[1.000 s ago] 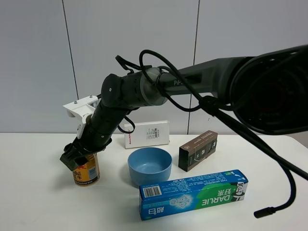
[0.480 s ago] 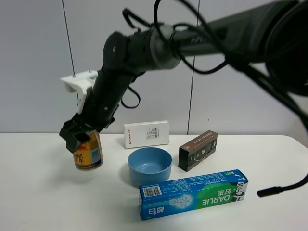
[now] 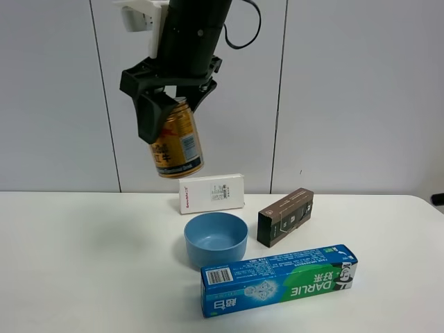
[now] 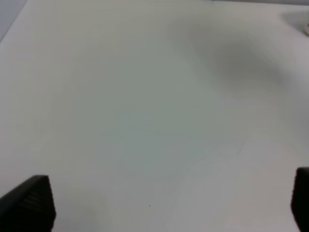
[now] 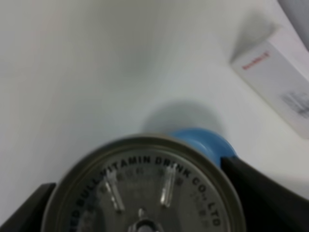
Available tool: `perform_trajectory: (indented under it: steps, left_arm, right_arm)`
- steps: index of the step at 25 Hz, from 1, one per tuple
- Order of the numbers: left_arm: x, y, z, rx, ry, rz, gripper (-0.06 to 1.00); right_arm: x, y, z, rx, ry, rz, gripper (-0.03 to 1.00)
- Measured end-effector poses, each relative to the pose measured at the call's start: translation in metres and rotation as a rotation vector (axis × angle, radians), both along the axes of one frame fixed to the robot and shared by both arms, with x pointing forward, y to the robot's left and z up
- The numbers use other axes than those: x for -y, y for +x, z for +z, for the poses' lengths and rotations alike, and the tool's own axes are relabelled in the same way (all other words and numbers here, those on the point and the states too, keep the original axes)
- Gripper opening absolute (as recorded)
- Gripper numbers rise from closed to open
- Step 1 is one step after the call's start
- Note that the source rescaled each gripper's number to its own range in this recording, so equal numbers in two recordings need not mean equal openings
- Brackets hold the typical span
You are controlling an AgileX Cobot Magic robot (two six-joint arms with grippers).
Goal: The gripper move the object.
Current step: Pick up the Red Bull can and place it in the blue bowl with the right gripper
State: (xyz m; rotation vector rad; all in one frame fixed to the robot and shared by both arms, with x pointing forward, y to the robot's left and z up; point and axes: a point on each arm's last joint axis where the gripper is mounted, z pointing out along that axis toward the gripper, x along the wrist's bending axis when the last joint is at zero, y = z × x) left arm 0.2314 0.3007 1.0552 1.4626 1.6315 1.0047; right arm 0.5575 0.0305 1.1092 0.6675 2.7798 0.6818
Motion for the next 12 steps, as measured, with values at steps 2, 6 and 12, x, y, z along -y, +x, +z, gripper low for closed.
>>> perform_trajectory:
  steps: [2, 6, 12]
  left_arm:
    - [0.0, 0.0, 0.0, 0.0, 0.0, 0.0, 1.0]
    - [0.0, 0.0, 0.0, 0.0, 0.0, 0.0, 1.0]
    - [0.0, 0.0, 0.0, 0.0, 0.0, 0.0, 1.0]
  right_arm:
    - [0.0036, 0.0025, 0.001, 0.028, -0.029, -0.026, 0.0]
    - [0.0059, 0.0047, 0.001, 0.036, -0.038, -0.044, 0.0]
    - [0.0039, 0.0012, 0.0036, -0.014, 0.018, -0.038, 0.0]
